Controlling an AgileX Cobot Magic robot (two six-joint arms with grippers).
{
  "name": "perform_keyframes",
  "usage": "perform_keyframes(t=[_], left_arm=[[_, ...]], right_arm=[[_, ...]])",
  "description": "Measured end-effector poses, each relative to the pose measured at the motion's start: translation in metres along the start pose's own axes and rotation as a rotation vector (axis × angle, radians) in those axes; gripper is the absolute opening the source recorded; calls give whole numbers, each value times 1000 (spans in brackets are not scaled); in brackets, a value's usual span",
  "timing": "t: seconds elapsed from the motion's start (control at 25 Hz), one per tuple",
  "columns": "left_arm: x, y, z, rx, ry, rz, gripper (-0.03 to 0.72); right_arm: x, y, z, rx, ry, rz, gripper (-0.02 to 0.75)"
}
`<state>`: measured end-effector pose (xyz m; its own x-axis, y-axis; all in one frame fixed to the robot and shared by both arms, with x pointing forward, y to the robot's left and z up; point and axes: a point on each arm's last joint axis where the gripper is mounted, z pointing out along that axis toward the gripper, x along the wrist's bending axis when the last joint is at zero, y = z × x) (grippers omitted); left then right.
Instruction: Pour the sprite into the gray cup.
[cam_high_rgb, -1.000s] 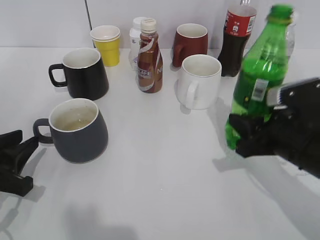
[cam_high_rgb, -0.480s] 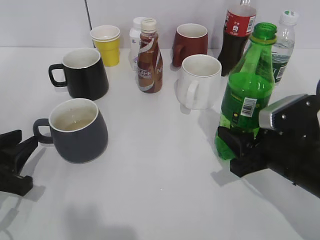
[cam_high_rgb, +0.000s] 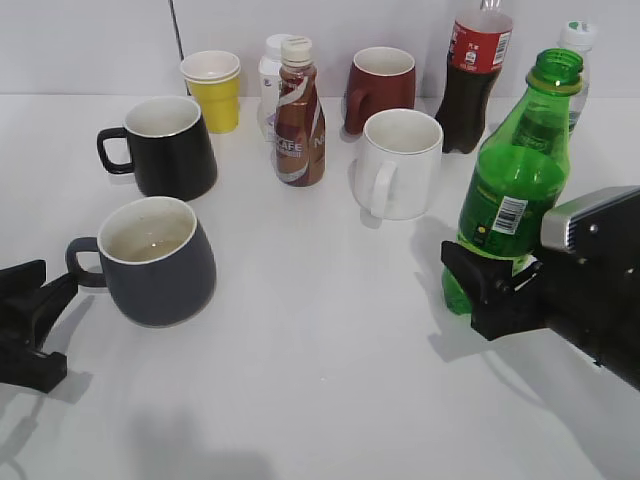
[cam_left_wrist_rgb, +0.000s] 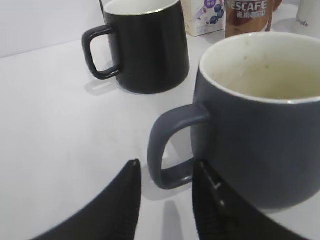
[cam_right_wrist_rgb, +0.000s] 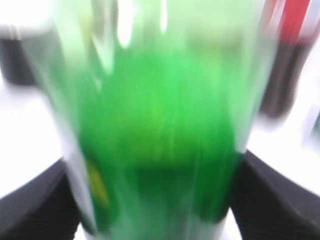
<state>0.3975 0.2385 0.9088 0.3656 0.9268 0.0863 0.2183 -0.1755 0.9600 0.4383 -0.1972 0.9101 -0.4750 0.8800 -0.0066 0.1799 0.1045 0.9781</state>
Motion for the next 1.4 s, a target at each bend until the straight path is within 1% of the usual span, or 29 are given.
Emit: perform_keyframes(t=[0.16,0.28,0.4,0.48,0.68,0.76,0.92,0.96,1.12,1.2,1.28,1.32,1.4], left_arm=[[0,0,0,-2,-1,-14,277],[0,3,-1,-18,-1,-19,277],[0,15,1,-85,0,-23,277],[1,26,3,-127,5,-29,276],[2,46,4,-135,7,-45,276],[3,57,5,-144,4,-50,276],[2,81,6,-106,-24,-41,276],[2,87,7,-77,-34,-35,276],[4,128,-1,-44,-51,-24,276],[5,150,-10,-54,-59,9,276],[7,165,-20,-39,-60,37,276],[8,172,-27,-43,-58,42,276],[9,179,-39,-16,-56,46,276]], right_arm=[[0,8,-2,-39,-2,-9,601],[0,21,-7,-97,-5,-38,603],[-2,38,-14,-177,-31,-41,605],[-4,47,-17,-197,-47,-51,605],[-4,71,-23,-237,-51,-78,606],[-4,79,-23,-233,-51,-80,605],[-2,100,-24,-246,-28,-108,605],[-1,107,-25,-258,-25,-114,606],[-2,137,-37,-230,-29,-126,606],[-2,153,-49,-190,-33,-129,605],[-3,171,-64,-163,-40,-131,600],[-3,178,-73,-143,-43,-131,597],[-3,194,-94,-119,-49,-132,596]])
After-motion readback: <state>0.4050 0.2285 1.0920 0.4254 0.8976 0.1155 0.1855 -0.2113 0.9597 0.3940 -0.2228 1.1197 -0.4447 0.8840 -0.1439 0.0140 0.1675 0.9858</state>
